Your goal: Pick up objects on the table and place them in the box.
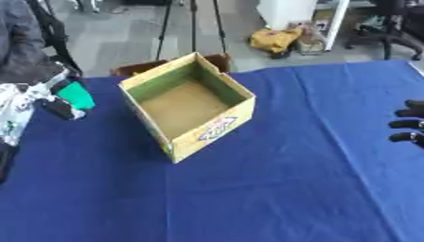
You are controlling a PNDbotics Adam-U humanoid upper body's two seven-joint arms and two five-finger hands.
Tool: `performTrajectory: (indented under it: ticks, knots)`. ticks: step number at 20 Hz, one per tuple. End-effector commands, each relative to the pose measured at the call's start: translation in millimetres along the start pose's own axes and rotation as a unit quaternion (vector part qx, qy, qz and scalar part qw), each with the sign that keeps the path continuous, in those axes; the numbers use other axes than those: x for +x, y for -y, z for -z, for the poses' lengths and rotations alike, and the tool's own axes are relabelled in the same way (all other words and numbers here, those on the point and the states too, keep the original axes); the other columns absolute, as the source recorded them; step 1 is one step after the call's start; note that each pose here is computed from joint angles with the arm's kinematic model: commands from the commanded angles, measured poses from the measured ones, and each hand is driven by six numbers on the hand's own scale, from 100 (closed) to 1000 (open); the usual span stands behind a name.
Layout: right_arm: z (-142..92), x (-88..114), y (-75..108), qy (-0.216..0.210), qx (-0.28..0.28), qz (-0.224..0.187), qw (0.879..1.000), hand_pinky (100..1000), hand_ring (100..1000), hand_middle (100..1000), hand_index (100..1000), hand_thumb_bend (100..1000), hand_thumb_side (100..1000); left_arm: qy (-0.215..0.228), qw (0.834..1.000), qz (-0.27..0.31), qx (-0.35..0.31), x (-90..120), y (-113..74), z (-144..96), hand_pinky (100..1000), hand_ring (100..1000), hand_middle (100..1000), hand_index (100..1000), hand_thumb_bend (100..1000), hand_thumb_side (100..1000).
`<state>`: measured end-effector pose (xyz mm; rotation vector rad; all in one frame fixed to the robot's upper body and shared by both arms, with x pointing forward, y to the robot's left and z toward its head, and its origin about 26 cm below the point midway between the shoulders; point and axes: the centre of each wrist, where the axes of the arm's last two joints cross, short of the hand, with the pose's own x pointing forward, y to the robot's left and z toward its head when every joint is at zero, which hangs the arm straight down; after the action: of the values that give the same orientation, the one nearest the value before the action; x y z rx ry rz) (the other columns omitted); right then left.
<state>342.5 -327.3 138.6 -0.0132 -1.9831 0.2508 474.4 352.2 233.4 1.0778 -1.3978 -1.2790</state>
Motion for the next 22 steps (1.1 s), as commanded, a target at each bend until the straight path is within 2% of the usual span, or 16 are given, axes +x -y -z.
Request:
performTrajectory:
  ticks: [1, 6, 10, 15, 16, 17, 18, 19, 22]
  knots:
    - [2, 7, 5.9, 0.008, 0.002, -0.011, 1.0, 602, 696, 691, 820, 100, 884, 0.042, 0.999, 0.003, 0.034, 25, -29.2, 6, 414, 329, 431, 647, 148, 100]
    - [3, 7, 4.0, 0.009, 0.006, -0.008, 1.0, 602, 697, 692, 820, 100, 884, 0.083, 0.996, -0.001, 0.032, 63, -26.7, 21, 418, 332, 434, 649, 149, 100]
    - [4, 8, 2.1, 0.011, 0.01, -0.005, 1.0, 602, 697, 692, 820, 100, 884, 0.106, 0.994, 0.007, 0.01, 87, -10.8, 32, 424, 339, 444, 654, 163, 100]
    - [5, 8, 0.4, 0.012, 0.011, -0.002, 1.0, 603, 697, 691, 820, 100, 886, 0.112, 0.993, 0.015, -0.02, 100, 12.2, 39, 439, 355, 460, 667, 195, 117]
    - [5, 8, 0.4, 0.012, 0.011, -0.002, 1.0, 603, 697, 691, 821, 100, 886, 0.112, 0.993, 0.016, -0.025, 101, 16.3, 39, 447, 363, 468, 674, 234, 160]
    - [5, 7, 0.5, 0.012, 0.011, -0.002, 1.0, 603, 697, 691, 821, 100, 886, 0.113, 0.993, 0.018, -0.028, 101, 19.8, 40, 492, 410, 489, 687, 395, 339]
    - [5, 7, 0.7, 0.012, 0.011, -0.002, 1.0, 603, 697, 691, 821, 100, 886, 0.116, 0.993, 0.018, -0.029, 102, 22.7, 40, 504, 422, 495, 691, 476, 417]
    - [5, 7, 0.7, 0.012, 0.01, -0.002, 1.0, 603, 697, 691, 821, 100, 886, 0.118, 0.992, 0.019, -0.029, 102, 25.0, 40, 525, 443, 503, 698, 594, 523]
    - [5, 7, 0.6, 0.012, 0.01, -0.001, 1.0, 603, 698, 691, 821, 100, 887, 0.129, 0.991, 0.02, -0.031, 102, 30.6, 39, 563, 481, 521, 711, 711, 645]
